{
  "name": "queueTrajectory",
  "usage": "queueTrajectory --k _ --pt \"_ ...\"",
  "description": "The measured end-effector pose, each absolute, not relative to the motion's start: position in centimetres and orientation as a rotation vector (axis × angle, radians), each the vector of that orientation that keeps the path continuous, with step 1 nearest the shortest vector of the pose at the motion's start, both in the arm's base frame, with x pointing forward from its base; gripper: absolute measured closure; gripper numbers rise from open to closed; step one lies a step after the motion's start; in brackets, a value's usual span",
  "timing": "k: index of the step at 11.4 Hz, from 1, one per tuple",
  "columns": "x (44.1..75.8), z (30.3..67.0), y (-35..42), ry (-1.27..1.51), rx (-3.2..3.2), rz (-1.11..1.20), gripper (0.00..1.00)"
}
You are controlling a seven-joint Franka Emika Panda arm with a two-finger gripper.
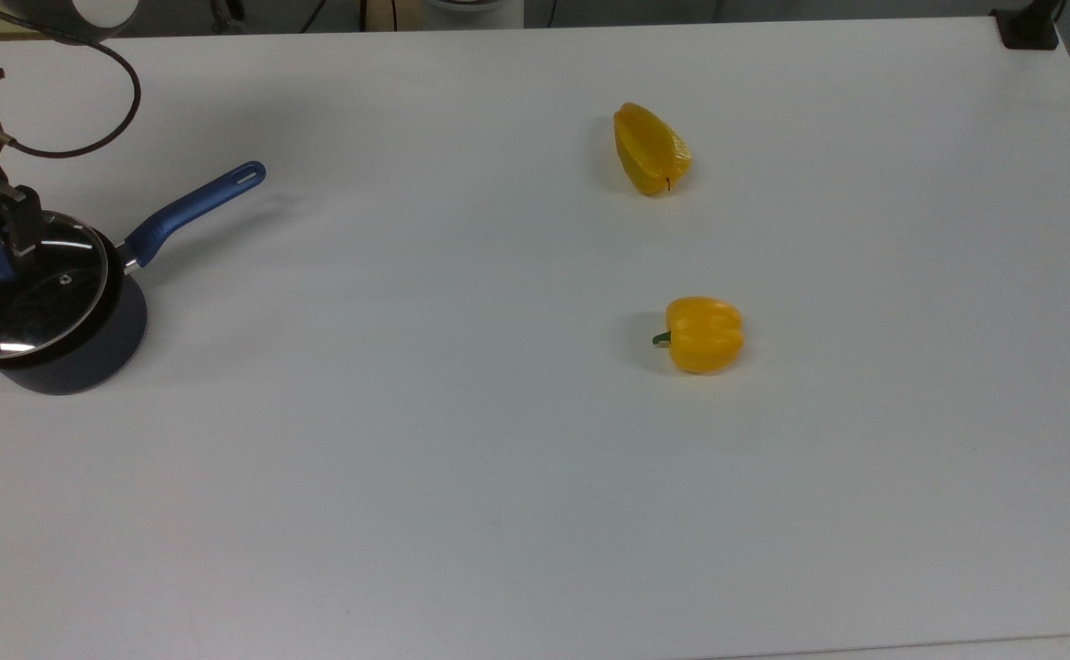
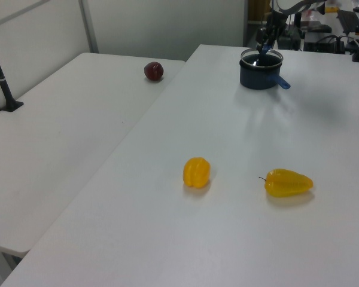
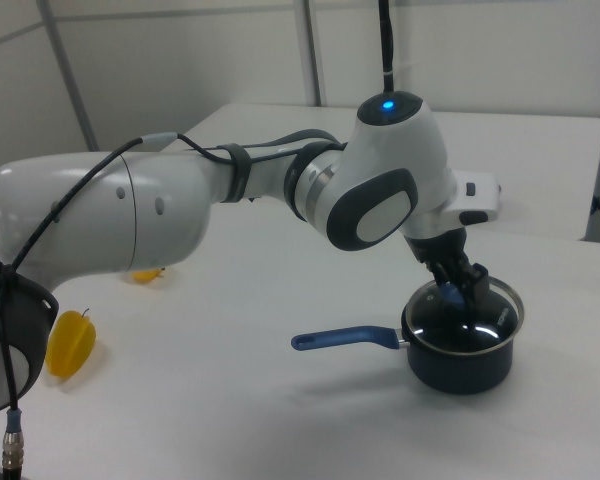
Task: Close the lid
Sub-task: 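Lower the lid onto the saucepan rim and open the gripper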
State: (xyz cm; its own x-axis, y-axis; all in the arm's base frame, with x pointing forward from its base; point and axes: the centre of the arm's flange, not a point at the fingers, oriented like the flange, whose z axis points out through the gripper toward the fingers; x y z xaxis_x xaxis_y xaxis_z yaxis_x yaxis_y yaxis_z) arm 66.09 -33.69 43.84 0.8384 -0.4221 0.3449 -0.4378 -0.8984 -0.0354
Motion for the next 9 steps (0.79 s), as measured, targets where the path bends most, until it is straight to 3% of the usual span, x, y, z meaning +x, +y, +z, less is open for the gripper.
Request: queueTrajectory --k 9 --pt "66.4 42.7 -33.1 -0.679 2.985 0.518 0.39"
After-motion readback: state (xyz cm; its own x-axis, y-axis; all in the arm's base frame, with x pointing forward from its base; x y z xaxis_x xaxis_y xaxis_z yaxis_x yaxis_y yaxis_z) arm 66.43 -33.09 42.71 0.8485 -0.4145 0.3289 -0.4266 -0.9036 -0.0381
